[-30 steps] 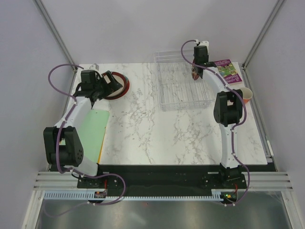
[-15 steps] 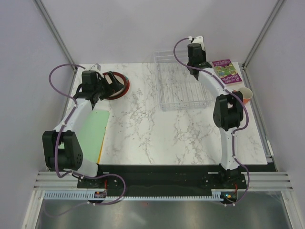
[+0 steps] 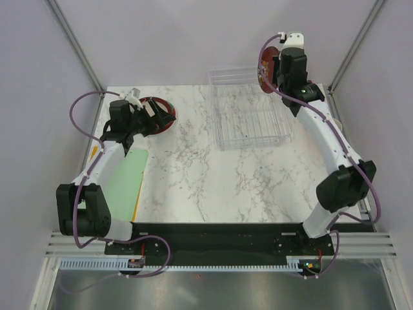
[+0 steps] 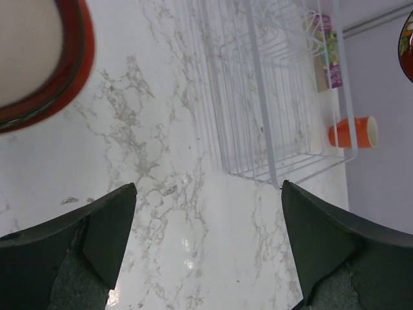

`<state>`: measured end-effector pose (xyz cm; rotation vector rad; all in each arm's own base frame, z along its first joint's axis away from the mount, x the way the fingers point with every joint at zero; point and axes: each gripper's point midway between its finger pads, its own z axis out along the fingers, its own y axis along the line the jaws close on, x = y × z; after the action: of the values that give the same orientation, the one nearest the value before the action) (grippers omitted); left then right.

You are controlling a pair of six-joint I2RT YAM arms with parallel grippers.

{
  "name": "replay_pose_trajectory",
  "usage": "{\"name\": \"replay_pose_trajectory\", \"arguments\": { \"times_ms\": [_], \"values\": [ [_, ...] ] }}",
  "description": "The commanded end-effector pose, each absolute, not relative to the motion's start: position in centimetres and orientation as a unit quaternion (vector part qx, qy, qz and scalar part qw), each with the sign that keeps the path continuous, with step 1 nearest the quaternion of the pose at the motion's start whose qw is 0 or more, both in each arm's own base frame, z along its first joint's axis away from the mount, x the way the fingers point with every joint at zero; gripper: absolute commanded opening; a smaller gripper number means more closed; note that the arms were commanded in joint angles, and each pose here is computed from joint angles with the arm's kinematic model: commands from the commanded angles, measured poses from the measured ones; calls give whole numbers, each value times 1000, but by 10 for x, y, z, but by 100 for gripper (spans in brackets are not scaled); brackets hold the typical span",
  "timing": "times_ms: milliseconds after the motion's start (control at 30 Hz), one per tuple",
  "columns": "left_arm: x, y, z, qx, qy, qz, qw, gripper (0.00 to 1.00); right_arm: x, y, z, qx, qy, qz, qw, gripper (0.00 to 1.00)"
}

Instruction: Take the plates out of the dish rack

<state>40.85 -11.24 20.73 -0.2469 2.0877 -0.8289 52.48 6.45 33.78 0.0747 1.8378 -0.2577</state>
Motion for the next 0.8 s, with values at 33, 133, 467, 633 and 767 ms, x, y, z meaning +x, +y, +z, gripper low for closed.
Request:
{"name": "replay_pose_trajectory", "arguments": {
  "times_ms": [33,133,467,633,767],
  "values": [
    [394,-143,250,-56,774,-435,457,100,462,151,392,-2,770,152,620,0],
    [387,-153,260,-47,750,-473,459,100,430,182,401,-20,761,236,604,0],
    [369,-182,293,-29,709,-527,468,100,376,246,390,-46,753,342,560,0],
    [363,-194,296,-25,701,-540,465,100,367,256,382,-51,756,356,547,0],
    [362,-207,292,-21,703,-546,455,100,360,263,380,-54,753,368,542,0]
  ]
}}
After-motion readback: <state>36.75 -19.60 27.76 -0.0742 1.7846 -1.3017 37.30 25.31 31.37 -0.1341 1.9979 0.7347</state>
